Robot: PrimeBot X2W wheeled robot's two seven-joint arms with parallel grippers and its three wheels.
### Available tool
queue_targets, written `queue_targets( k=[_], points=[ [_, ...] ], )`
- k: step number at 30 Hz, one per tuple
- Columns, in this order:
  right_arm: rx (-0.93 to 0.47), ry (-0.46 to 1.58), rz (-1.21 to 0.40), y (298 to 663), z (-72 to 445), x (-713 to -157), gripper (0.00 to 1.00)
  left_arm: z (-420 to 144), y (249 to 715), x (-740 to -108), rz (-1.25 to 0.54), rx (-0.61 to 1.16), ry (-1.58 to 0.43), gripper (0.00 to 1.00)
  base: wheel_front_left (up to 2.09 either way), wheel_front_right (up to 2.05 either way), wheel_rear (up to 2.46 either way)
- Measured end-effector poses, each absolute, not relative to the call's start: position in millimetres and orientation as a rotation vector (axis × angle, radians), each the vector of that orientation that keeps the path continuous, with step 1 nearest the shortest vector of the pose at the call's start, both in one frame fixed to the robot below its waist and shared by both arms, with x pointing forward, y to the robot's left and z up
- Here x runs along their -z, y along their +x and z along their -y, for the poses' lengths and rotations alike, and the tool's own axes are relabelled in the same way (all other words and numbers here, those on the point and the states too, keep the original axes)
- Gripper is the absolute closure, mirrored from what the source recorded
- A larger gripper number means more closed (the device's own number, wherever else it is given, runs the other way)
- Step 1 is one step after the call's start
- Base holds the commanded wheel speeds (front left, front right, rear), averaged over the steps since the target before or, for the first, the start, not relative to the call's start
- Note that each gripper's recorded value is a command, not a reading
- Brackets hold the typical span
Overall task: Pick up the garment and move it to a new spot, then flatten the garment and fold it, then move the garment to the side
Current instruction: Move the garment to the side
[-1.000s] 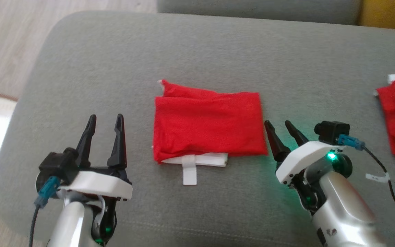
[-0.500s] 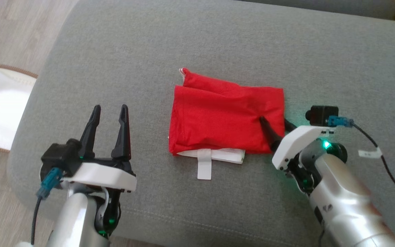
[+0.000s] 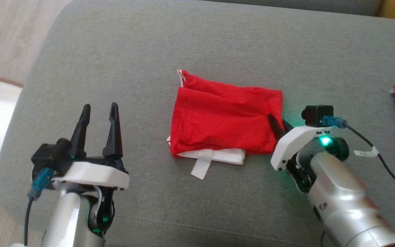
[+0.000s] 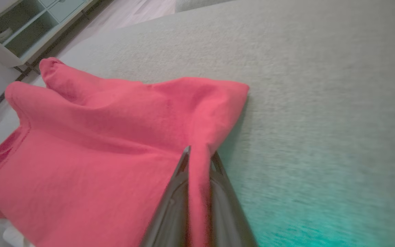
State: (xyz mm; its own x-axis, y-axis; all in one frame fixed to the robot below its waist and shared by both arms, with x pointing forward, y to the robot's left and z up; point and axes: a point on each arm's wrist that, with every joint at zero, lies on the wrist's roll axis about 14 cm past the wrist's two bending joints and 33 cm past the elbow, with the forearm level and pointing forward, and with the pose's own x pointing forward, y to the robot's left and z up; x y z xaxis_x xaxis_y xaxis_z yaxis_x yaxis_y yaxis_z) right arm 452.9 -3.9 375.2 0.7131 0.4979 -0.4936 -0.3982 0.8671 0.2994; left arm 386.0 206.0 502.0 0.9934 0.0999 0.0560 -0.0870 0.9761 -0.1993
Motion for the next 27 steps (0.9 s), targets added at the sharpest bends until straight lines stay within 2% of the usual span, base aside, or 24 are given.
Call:
queue_targets(
  k=[5, 9, 13, 21, 27],
  points=[
    [-0.452, 0.049, -0.472, 474, 42, -399, 1.0, -193, 396, -507, 0.081, -0.053, -0.216, 0.0, 0.0, 0.0, 0.0],
    [-0.383, -0.083, -0.369, 497, 96, -429, 1.0, -175, 405, -510, 0.092, -0.002, -0.227, 0.0, 0.0, 0.0, 0.0],
    [-0.3, -0.212, -0.339, 505, 157, -449, 1.0, -156, 415, -509, 0.086, 0.05, -0.238, 0.0, 0.0, 0.0, 0.0],
    [-0.113, -0.476, -0.421, 500, 286, -468, 1.0, -129, 435, -500, 0.064, 0.129, -0.256, 0.0, 0.0, 0.0, 0.0],
    [-0.016, -0.597, -0.51, 496, 342, -472, 1.0, -125, 446, -496, 0.058, 0.144, -0.261, 0.0, 0.0, 0.0, 0.0]
  ],
)
